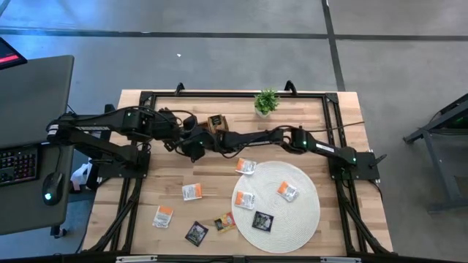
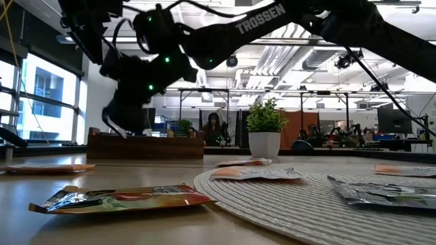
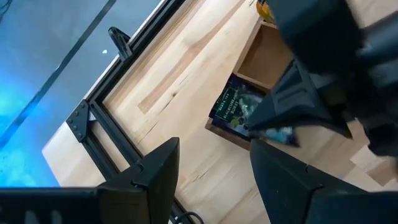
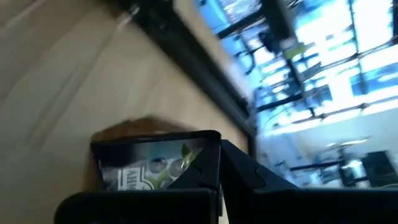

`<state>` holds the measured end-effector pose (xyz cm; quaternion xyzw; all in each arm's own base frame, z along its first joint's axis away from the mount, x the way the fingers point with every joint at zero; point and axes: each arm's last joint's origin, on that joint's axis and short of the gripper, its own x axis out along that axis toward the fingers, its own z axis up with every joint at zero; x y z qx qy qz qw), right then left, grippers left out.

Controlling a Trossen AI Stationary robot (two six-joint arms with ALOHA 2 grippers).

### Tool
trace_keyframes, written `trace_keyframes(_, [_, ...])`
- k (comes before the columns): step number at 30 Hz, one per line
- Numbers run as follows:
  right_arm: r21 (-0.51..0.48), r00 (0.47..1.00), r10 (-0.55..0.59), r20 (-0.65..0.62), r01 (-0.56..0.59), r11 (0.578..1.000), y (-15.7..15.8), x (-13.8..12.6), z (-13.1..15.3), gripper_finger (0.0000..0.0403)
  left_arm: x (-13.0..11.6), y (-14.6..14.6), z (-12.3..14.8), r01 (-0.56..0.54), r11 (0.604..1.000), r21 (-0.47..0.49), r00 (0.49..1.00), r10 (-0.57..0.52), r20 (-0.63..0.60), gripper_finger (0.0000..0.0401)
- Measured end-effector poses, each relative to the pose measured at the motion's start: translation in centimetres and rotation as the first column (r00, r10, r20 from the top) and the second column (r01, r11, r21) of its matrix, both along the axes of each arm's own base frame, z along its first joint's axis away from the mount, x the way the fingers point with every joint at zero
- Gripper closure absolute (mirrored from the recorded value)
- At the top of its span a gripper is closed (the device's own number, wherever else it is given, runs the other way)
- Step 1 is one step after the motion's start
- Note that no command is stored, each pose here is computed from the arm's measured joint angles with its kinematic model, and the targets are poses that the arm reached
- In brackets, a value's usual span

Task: Pick & Place Tea
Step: Put the violet tea bag into the left section of the wooden organizer

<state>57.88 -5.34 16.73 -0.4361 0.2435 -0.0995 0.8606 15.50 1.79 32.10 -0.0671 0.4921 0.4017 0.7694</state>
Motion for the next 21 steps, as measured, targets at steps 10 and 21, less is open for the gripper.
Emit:
trace_keyframes(10, [0.006,0.987,-0.042,0.153,0.042,0.999,-2.3,0.1,1.4,0.0403,0.0,0.0,0.0,0.003,1.0,-0.011,1.0,-0.003,-0.001,0.0208])
trace_keyframes(21, [0.057,0.999,-0.05,0.0,0.05,0.997,-2.5,-0.4,-0.3,0.0403,0.0,0.0,0.0,0.004,1.0,-0.016,1.0,-0.004,-0.002,0.0208])
